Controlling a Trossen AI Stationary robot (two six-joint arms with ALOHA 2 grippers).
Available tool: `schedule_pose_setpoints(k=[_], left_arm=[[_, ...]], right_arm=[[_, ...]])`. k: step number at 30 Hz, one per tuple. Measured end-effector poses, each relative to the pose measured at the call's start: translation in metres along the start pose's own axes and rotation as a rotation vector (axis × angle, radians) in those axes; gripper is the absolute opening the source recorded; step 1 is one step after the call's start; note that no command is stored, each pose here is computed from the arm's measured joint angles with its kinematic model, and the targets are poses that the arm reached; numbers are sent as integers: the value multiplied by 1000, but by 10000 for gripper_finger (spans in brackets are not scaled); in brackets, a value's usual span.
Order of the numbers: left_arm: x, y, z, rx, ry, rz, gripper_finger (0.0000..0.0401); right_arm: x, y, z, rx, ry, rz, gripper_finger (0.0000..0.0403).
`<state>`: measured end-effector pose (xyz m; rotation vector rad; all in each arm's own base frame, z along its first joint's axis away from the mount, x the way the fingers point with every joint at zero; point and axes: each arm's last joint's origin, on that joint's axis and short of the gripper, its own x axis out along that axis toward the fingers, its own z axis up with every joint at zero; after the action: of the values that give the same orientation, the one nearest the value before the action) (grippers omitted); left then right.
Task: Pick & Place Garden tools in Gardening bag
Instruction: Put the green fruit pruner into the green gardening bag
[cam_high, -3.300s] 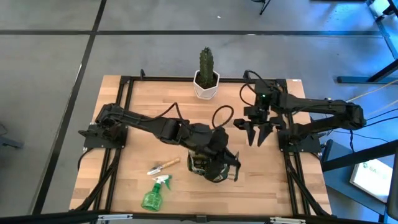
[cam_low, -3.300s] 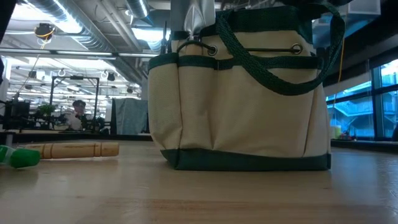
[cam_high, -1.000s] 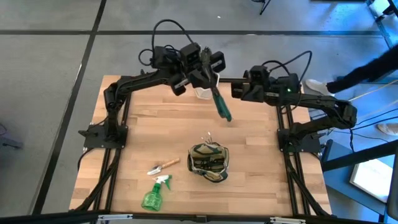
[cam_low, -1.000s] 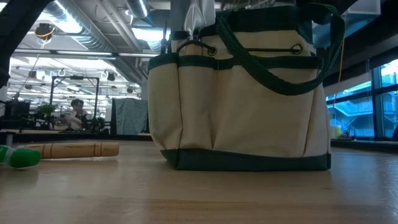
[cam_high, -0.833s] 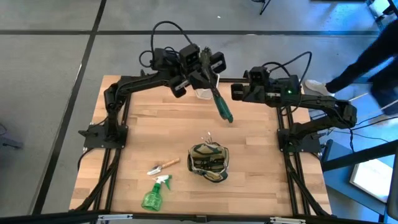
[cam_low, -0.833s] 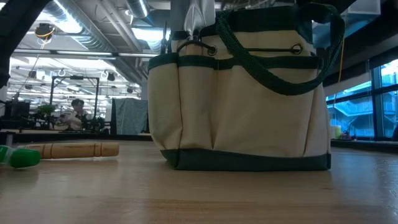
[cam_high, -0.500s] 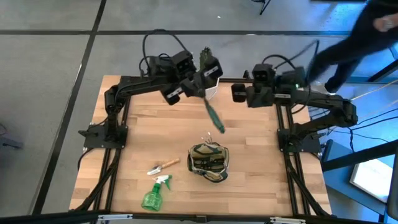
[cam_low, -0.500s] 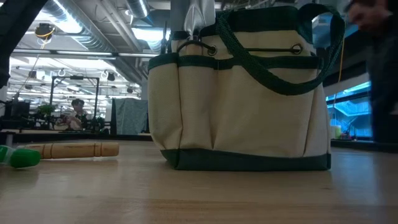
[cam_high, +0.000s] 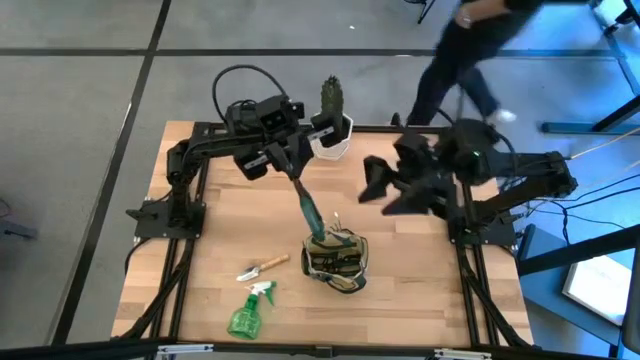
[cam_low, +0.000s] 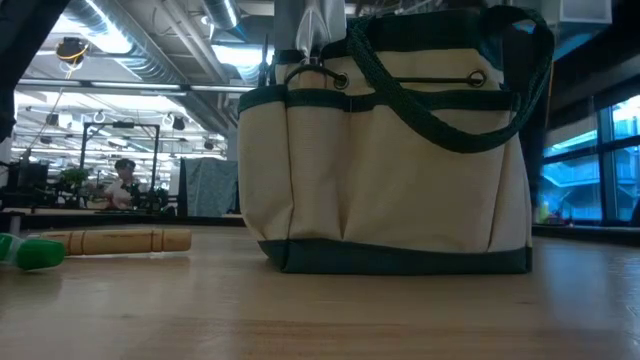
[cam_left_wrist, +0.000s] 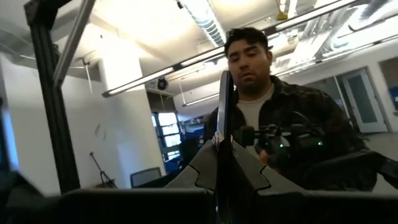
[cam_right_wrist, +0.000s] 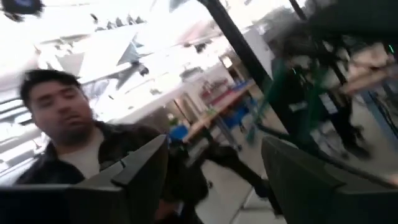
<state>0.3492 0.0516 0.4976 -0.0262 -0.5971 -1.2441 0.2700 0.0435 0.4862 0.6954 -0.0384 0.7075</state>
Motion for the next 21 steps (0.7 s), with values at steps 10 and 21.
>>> schedule_pose_setpoints(k=[10, 21], left_arm=[[18, 13, -19, -60, -50, 67, 8], [44, 9, -32, -209, -58, 27, 8]], right_arm=[[17, 1, -21, 38, -68, -180, 264], [-1, -1, -46, 47, 162, -436, 263]])
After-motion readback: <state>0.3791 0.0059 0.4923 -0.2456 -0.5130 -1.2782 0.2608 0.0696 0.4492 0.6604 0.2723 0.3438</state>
